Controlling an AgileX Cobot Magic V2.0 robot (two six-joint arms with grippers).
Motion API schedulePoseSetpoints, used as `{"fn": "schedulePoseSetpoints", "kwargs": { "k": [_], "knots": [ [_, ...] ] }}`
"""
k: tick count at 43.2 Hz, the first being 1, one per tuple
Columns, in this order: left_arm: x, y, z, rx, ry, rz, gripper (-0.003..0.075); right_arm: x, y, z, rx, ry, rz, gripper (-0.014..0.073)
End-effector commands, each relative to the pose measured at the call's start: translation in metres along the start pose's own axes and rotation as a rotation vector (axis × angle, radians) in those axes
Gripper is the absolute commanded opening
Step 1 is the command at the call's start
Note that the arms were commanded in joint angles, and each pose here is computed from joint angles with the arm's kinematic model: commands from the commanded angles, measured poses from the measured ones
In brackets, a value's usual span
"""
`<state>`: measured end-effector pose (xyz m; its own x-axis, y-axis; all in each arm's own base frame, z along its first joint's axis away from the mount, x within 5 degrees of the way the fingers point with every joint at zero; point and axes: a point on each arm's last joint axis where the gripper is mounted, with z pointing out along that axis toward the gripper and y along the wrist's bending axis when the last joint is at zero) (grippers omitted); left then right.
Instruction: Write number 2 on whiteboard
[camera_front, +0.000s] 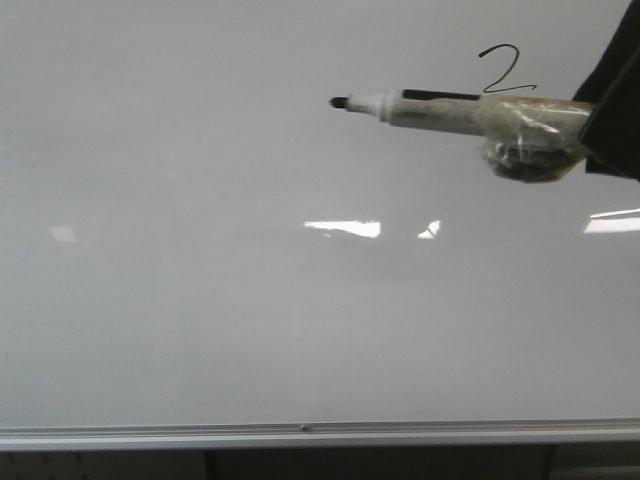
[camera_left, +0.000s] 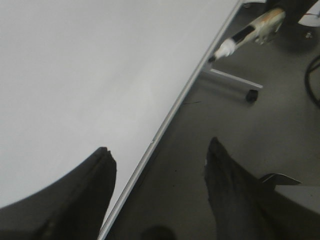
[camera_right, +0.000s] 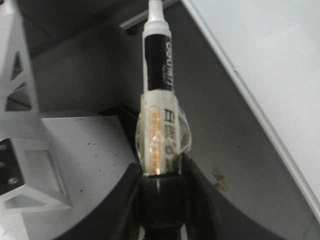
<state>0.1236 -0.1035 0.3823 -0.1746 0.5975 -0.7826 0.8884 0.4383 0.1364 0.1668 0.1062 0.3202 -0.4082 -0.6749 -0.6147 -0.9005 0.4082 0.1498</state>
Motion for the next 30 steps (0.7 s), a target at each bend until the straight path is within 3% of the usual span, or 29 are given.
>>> {"fn": "schedulePoseSetpoints", "kwargs": {
  "k": [1,15,22,30],
  "knots": [
    [-0.018,-0.015,-0.005,0.066,-0.098,0.079,0.0387,-0.016,0.02,-0.008,-0.089,-0.096,-0.094,0.0036],
    [-0.031,-0.051,0.043,0.335,-0.016,0.194,0.0417,-0.022,0.039,-0.007,-0.236,-0.147,-0.172,0.0036],
    [-0.047,-0.049,0.064,0.373,0.021,0.196,0.0501,-0.022,0.04,-0.007,-0.245,-0.141,-0.176,0.0036],
    [-0.061,-0.044,0.084,0.414,0.073,0.199,0.0505,-0.022,0.04,-0.007,-0.245,-0.141,-0.176,0.0036]
  ]
}}
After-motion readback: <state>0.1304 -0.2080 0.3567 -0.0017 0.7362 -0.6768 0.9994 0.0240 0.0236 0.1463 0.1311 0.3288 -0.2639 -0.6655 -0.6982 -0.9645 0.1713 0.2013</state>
